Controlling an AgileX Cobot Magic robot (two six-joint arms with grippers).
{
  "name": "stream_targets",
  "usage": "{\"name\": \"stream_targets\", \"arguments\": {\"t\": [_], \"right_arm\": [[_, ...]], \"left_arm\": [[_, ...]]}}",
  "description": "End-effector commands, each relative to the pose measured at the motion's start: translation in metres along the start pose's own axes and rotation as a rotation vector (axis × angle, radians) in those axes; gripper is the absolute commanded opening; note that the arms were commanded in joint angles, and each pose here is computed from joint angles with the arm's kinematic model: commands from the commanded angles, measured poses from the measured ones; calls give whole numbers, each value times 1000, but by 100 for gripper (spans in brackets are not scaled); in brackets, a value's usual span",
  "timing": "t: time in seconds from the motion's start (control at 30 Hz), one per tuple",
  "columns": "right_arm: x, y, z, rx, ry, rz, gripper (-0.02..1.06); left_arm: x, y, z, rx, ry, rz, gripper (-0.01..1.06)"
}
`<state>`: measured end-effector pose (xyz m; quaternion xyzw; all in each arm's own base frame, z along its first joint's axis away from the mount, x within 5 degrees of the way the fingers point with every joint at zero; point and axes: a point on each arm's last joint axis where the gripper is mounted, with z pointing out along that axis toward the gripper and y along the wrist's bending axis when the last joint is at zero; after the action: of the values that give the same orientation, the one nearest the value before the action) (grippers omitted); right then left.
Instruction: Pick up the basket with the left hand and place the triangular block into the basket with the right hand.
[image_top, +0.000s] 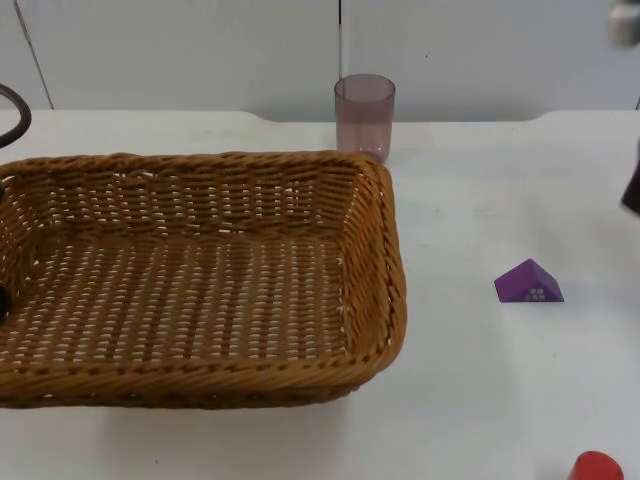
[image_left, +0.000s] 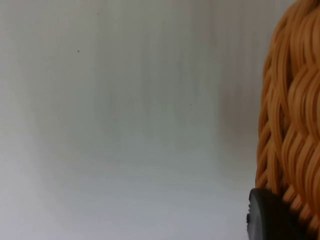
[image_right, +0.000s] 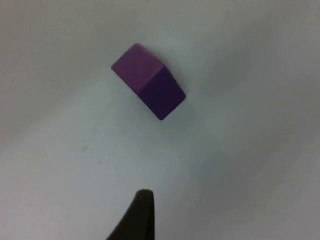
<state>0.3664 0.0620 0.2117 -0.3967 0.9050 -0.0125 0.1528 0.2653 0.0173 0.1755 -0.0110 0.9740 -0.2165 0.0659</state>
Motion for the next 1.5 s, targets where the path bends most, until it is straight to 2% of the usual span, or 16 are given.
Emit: {"name": "stream_targets", "arguments": {"t": [0.0, 0.03, 0.1, 0.3, 0.4, 0.53, 0.8, 0.93, 0.97, 1.03, 1.13, 1.2, 1.27, 1.3, 1.4, 1.47], "right_arm": [[-11, 0, 35, -41, 36, -122, 88], [-11, 0, 35, -41, 36, -122, 88], [-16, 7, 54, -53, 72, -217, 87], [-29, 25, 95, -24, 76, -384, 86], [-31, 31, 106, -36, 82, -420, 86], [-36, 29, 123, -58, 94, -412, 86], [-39, 28, 130, -69, 94, -401, 74], [-38, 30, 130, -86, 105, -393, 38], [-38, 30, 130, -86, 105, -393, 38], [-38, 34, 129, -101, 126, -415, 5], [-41, 38, 117, -115, 138, -426, 0], [-43, 37, 94, -120, 146, -413, 0], [-48, 37, 60, -128, 138, -313, 0], [-48, 37, 60, -128, 138, -313, 0], [-53, 35, -3, -67, 68, -120, 0], [-53, 36, -21, -48, 41, -78, 0]], "left_arm": [[0, -3, -3, 32, -20, -19, 0], [0, -3, -3, 32, -20, -19, 0], [0, -4, -3, 33, -18, -17, 0], [0, -3, -2, 32, -15, -17, 0], [0, -3, -2, 28, -16, -15, 0], [0, -3, -2, 30, -13, -15, 0], [0, -3, -2, 31, -12, -15, 0], [0, -3, -2, 31, -12, -15, 0], [0, -3, -2, 31, -12, -15, 0], [0, -3, -2, 31, -12, -15, 0], [0, -3, -2, 31, -12, -15, 0], [0, -3, -2, 31, -12, -15, 0], [0, -3, -2, 31, -12, -15, 0], [0, -3, -2, 31, -12, -15, 0], [0, -3, -2, 31, -12, -15, 0], [0, -3, -2, 31, -12, -15, 0]]}}
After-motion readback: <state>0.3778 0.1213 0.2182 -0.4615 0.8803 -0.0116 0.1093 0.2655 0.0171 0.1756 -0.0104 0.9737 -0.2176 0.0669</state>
